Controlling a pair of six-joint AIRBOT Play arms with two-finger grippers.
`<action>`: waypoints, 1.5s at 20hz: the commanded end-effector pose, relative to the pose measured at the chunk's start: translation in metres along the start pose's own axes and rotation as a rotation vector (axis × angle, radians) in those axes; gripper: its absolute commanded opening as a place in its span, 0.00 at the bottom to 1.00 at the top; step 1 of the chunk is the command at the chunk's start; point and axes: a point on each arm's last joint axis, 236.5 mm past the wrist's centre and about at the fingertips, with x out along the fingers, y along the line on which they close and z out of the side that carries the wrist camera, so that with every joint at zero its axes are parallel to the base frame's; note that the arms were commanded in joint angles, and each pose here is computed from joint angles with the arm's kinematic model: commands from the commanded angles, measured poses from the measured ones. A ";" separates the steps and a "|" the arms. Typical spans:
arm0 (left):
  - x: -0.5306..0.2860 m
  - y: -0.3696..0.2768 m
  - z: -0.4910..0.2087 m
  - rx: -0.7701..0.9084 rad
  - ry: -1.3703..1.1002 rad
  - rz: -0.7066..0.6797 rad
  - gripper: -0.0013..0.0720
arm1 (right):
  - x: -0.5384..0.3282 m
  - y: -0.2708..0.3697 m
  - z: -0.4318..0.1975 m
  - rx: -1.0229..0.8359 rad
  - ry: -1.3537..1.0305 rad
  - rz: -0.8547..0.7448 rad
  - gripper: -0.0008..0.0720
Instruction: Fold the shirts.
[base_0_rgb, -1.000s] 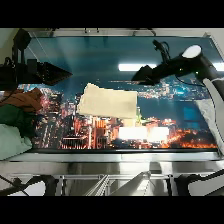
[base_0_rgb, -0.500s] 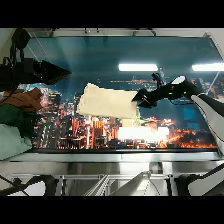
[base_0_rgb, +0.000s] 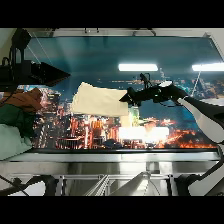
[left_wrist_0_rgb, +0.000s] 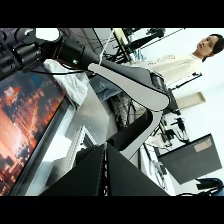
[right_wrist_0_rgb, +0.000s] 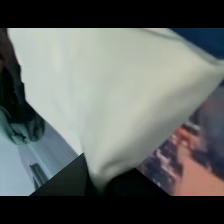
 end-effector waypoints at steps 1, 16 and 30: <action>0.000 -0.001 -0.001 0.002 0.003 -0.002 0.04 | -0.027 0.060 0.020 -0.082 -0.100 0.115 0.04; 0.019 -0.006 -0.010 0.017 0.053 -0.026 0.04 | -0.549 -0.125 -0.120 0.846 -0.867 -0.737 0.04; 0.062 -0.017 -0.026 0.025 0.131 -0.061 0.04 | -0.550 -0.243 -0.274 1.218 -0.650 -0.995 0.81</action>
